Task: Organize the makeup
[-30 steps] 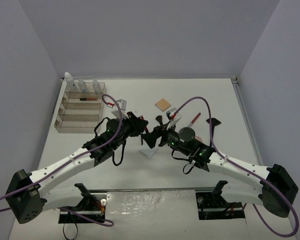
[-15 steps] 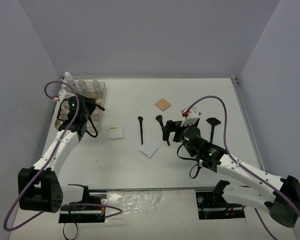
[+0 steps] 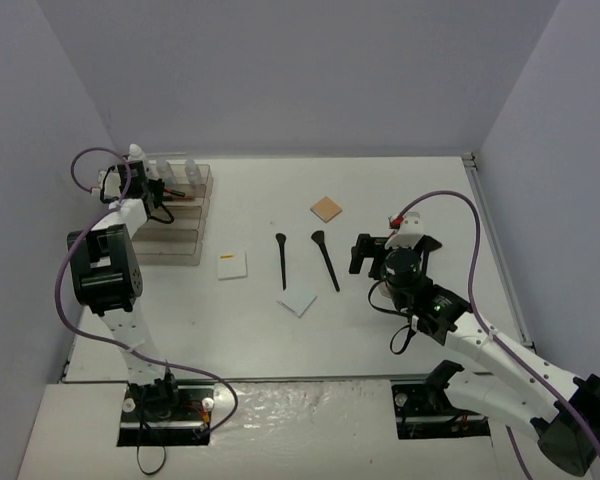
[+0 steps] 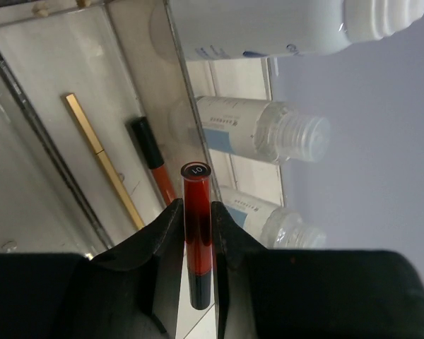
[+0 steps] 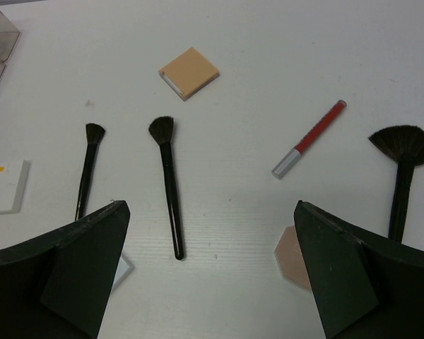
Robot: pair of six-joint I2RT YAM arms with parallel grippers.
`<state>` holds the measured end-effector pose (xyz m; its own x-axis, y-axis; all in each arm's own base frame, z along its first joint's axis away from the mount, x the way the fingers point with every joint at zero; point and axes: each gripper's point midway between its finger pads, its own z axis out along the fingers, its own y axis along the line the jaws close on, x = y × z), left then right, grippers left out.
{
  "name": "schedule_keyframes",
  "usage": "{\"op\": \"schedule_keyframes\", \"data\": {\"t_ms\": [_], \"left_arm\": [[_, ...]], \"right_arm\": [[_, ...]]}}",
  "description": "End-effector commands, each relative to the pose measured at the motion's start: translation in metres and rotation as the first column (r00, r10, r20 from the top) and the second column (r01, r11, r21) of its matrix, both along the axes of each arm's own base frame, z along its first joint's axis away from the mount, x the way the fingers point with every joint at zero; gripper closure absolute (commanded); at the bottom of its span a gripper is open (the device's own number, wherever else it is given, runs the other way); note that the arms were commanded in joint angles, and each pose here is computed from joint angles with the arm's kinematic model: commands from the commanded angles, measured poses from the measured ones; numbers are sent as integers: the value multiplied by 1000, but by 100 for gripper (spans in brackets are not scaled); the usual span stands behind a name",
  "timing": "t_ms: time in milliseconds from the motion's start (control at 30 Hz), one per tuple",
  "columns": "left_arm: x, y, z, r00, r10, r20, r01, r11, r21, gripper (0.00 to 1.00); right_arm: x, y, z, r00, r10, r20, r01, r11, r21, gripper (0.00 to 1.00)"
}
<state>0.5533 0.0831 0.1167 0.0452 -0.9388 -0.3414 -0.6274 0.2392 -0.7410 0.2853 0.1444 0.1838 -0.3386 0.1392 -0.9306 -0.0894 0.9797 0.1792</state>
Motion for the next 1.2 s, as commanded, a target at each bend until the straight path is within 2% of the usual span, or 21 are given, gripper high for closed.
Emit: {"op": "schedule_keyframes", "data": {"t_ms": [0,233,300,433,500,567,633,767,867,1000,1067,1167], "left_arm": [[25,15,55,991,78,109,-77,997,-13,98],[15,15,26,991,130,12,-129,989,-71,70],[15,14,27,992,129,12,-128,989,-72,58],[16,13,29,994,112,10,-110,991,-72,43],[17,10,33,995,95,17,-93,993,-78,38],[17,9,46,997,66,36,-64,996,-55,34],[14,5,76,997,22,79,-21,1000,-4,32],[-9,-14,139,984,-107,145,83,983,162,27],[-40,-42,175,955,-260,143,193,911,365,19],[-100,-98,201,888,-459,40,347,723,598,10],[-129,-109,200,869,-493,-31,383,633,673,5],[-181,-130,206,816,-577,-45,425,544,724,3]], "right_arm": [[5,-10,11,998,-40,46,41,999,-5,0],[12,-16,11,995,-86,42,87,995,-38,0],[13,-17,11,995,-92,41,93,995,-41,0],[14,-19,9,994,-106,38,108,993,-53,0],[14,-21,6,993,-116,32,118,991,-57,0],[16,-29,4,986,-168,21,168,984,-59,0],[19,-37,1,977,-212,5,212,975,-64,0],[34,-51,-22,950,-300,-89,294,952,-83,0],[49,-66,-35,918,-368,-148,365,930,-50,0],[72,-83,-55,874,-433,-222,435,899,-41,4],[81,-85,-70,853,-456,-253,454,888,-69,7],[94,-86,-83,837,-474,-273,472,878,-80,12]]}}
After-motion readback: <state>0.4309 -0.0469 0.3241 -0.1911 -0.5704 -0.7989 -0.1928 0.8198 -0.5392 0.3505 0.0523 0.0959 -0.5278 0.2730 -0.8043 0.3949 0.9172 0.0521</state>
